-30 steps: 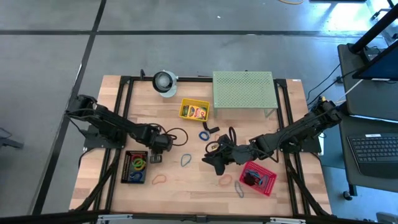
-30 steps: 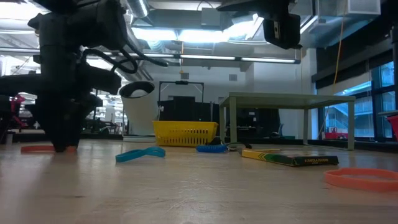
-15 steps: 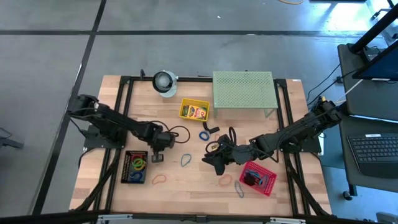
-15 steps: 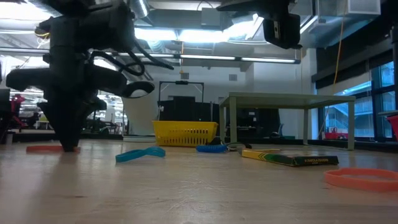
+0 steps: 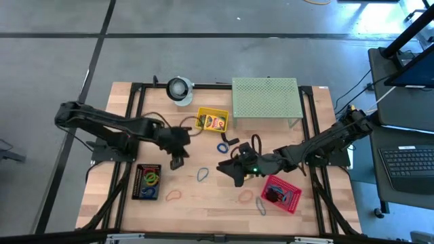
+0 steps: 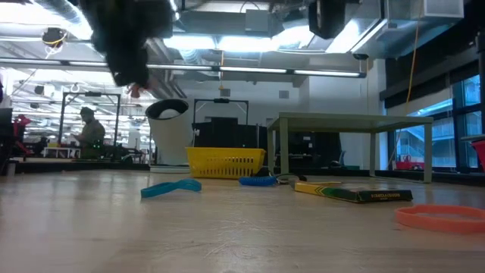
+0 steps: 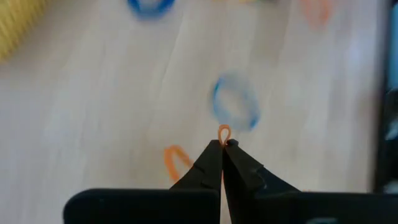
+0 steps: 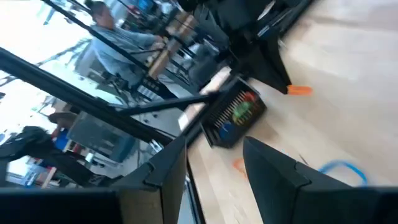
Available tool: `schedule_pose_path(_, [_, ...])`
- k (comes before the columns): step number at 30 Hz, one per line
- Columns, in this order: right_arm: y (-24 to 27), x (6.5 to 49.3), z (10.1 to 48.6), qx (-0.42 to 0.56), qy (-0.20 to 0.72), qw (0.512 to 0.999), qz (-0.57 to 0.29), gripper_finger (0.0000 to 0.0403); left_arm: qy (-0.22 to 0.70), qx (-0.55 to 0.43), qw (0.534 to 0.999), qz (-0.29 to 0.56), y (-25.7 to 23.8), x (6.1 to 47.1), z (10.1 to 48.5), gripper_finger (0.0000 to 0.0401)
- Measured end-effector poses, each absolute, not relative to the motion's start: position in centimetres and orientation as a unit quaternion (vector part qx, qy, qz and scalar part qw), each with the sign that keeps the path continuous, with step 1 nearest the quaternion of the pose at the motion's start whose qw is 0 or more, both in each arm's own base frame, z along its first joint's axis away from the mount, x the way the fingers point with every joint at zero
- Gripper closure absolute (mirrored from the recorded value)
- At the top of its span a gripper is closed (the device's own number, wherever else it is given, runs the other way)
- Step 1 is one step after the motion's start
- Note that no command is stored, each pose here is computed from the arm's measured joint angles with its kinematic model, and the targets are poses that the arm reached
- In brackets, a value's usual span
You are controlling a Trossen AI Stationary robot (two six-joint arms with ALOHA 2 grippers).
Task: Pick & Place Office Desk Supplies
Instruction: Put the orange rubber band into the red bin
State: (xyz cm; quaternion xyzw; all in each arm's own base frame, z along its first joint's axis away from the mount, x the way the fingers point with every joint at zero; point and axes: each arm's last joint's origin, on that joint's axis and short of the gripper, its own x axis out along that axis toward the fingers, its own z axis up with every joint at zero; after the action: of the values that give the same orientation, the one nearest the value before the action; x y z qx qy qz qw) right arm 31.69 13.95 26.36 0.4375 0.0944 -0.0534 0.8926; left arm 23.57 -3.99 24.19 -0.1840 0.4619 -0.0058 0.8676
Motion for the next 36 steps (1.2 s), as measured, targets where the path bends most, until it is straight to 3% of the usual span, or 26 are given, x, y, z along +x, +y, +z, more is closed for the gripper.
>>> schedule_pose_path(6, [13.4,32.1,27.2,0.418,0.055,0.906,-0.042,0.0241,0.319,-0.241,0.916,-0.011,-2.8,23.6,27.8,0.0399])
schedule_pose_path(15, [11.9,32.7,27.5,0.387,0.037,0.92,-0.052,0.0241,0.142,-0.282,0.948,-0.052,-1.7,24.8,31.4,0.0399])
schedule_pose_path(36, [8.4,34.5,29.6,0.327,0.025,0.94,-0.09,0.0241,0.06,-0.305,0.947,-0.086,-1.6,25.1,33.1,0.0399])
